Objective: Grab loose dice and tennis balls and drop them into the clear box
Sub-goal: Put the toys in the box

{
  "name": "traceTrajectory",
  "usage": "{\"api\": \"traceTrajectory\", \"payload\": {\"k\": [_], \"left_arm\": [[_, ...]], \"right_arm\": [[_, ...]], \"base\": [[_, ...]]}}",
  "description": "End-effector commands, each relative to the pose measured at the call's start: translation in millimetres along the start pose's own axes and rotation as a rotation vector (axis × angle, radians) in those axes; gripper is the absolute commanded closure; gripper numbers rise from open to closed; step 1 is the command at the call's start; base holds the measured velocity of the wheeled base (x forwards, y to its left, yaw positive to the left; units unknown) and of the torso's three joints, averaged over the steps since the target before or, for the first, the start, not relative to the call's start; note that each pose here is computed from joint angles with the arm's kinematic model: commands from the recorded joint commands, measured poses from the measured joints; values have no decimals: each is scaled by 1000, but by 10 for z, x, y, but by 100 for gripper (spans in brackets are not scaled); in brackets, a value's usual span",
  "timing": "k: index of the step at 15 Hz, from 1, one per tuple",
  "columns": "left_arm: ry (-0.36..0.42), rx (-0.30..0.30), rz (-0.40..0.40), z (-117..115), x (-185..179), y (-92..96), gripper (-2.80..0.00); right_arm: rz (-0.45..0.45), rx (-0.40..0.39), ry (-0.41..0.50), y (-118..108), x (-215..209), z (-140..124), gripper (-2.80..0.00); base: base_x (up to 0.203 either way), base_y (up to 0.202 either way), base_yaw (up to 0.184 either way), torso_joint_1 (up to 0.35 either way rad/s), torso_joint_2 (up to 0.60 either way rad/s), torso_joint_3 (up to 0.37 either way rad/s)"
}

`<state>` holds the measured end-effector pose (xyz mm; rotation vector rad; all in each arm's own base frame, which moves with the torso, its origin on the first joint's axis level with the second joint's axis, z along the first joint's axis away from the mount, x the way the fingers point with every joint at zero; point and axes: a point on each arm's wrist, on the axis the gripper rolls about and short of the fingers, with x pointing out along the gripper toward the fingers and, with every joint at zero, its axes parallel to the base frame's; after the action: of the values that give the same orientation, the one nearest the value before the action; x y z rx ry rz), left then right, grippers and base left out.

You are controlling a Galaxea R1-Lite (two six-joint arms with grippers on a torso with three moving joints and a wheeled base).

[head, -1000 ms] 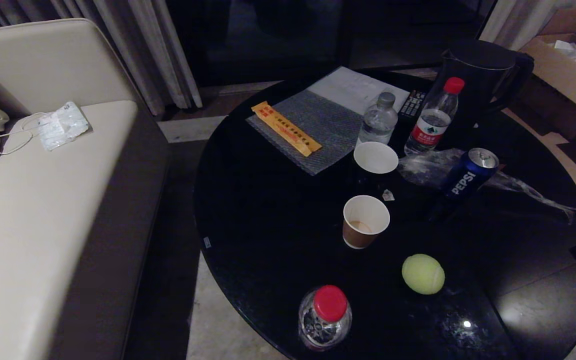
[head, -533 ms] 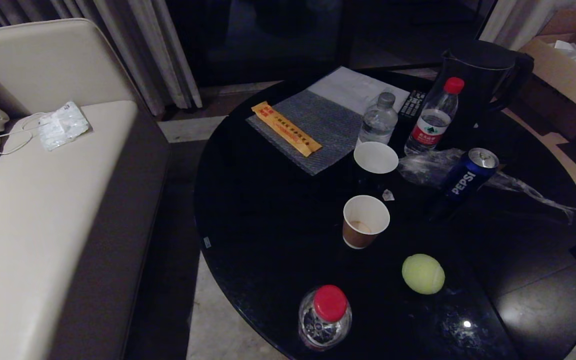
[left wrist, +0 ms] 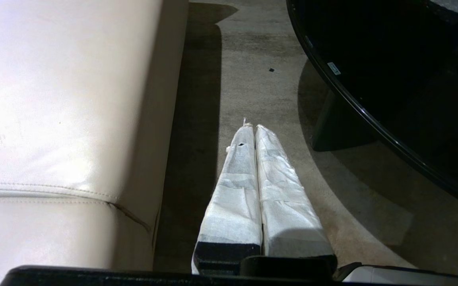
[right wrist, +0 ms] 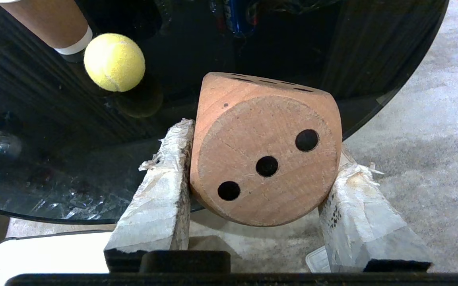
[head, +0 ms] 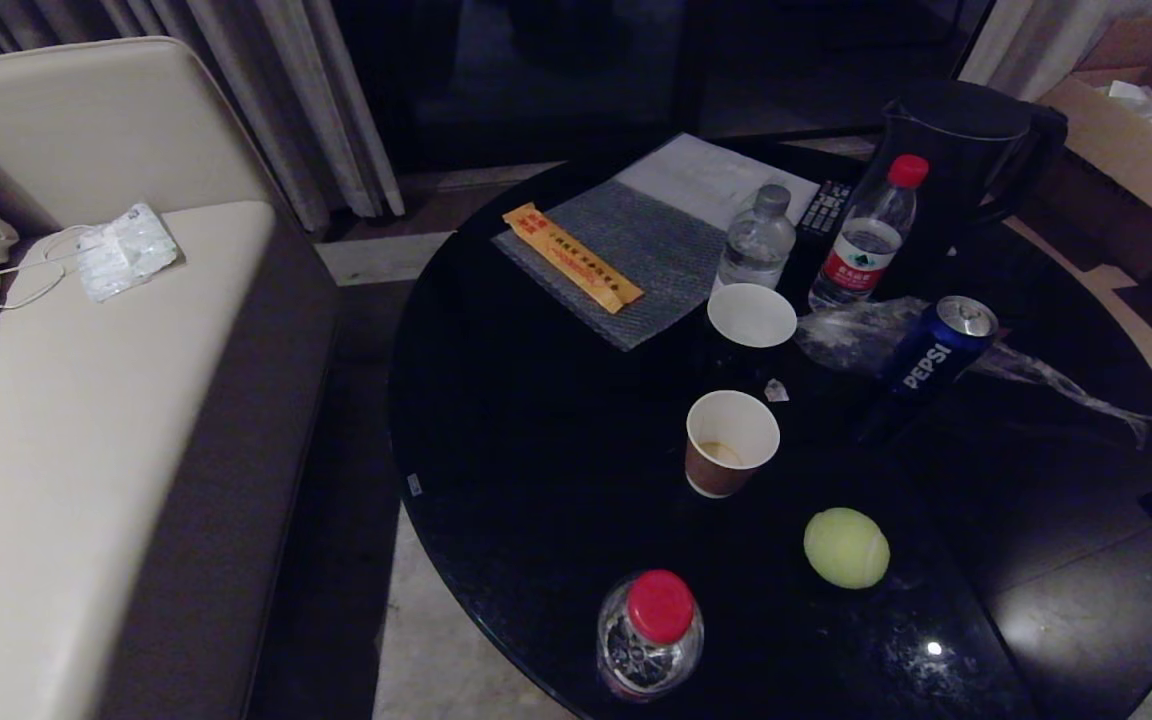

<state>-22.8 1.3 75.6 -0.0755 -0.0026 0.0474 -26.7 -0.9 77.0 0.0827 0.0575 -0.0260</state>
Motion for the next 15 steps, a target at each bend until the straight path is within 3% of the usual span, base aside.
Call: {"api": "traceTrajectory", "payload": {"k": [1,10,15], "left_arm": [[2,-6,3,-3,2,1,0],[2,2,0,-3,2,0,0],[4,-1,2,-5,2,1,0]], "right_arm": [[0,0,6,0,3,-2,0],[0,0,6,0,3,-2,0],[0,0,6,0,3,-2,0]], "base": [[0,0,0,0,0,0],[0,0,0,0,0,0],[-161,0,-1,2,2,1]]}}
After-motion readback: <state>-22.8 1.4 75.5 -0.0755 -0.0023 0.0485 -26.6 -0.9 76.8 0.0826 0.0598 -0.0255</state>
